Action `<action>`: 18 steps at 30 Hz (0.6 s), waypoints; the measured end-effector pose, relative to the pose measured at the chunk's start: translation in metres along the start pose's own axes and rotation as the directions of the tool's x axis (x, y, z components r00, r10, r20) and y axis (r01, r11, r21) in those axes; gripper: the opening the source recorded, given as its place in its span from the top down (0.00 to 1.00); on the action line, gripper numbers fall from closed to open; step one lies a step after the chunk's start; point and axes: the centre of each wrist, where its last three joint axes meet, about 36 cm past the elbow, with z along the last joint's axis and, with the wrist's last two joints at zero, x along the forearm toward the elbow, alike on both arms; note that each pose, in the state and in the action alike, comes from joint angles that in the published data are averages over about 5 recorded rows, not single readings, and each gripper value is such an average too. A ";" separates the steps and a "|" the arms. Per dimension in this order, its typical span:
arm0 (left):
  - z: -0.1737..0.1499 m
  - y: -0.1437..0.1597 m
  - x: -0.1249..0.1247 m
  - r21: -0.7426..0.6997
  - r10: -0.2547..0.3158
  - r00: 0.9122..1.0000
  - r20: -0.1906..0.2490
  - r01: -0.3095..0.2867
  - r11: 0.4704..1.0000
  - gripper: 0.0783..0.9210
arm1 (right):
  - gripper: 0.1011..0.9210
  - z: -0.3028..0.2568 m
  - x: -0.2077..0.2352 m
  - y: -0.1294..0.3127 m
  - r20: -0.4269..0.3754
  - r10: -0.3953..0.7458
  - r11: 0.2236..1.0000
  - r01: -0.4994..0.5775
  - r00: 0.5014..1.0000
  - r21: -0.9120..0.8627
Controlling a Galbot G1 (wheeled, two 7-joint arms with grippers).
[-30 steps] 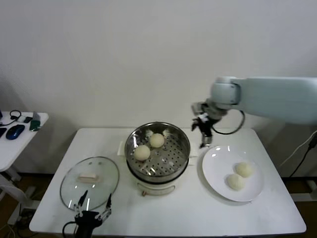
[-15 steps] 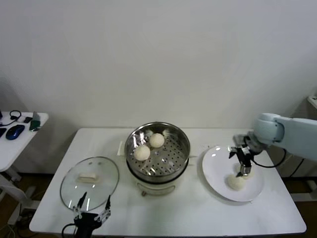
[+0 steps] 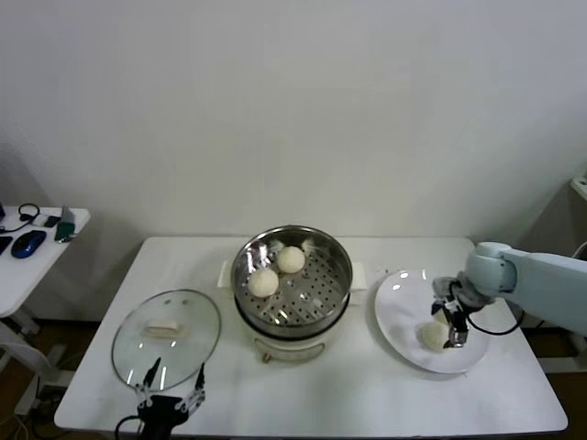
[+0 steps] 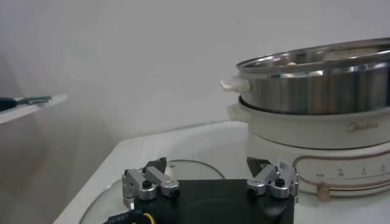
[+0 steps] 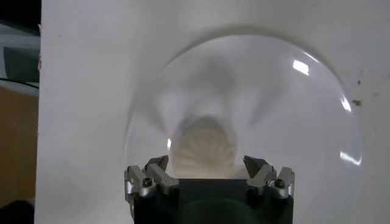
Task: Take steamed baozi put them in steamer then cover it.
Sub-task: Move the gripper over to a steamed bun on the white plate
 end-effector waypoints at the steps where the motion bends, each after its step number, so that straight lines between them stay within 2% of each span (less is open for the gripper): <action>1: 0.000 0.000 0.000 0.000 0.000 1.000 0.001 0.000 1.000 0.12 | 0.14 0.000 -0.003 0.000 -0.002 0.000 1.000 0.000 1.000 -0.002; 5: 0.000 0.000 -0.002 0.001 0.001 1.000 0.002 -0.001 1.000 0.12 | 0.18 0.002 -0.011 0.002 -0.003 -0.002 1.000 0.002 1.000 -0.012; 10: 0.001 0.001 -0.003 0.000 0.001 1.000 0.001 -0.001 1.000 0.12 | 0.29 0.000 -0.018 0.003 0.001 0.001 1.000 -0.001 1.000 -0.020; 18: 0.000 0.002 -0.003 -0.001 0.000 1.000 0.003 0.000 1.000 0.12 | 0.33 -0.001 -0.013 0.000 0.010 0.008 1.000 -0.008 1.000 -0.006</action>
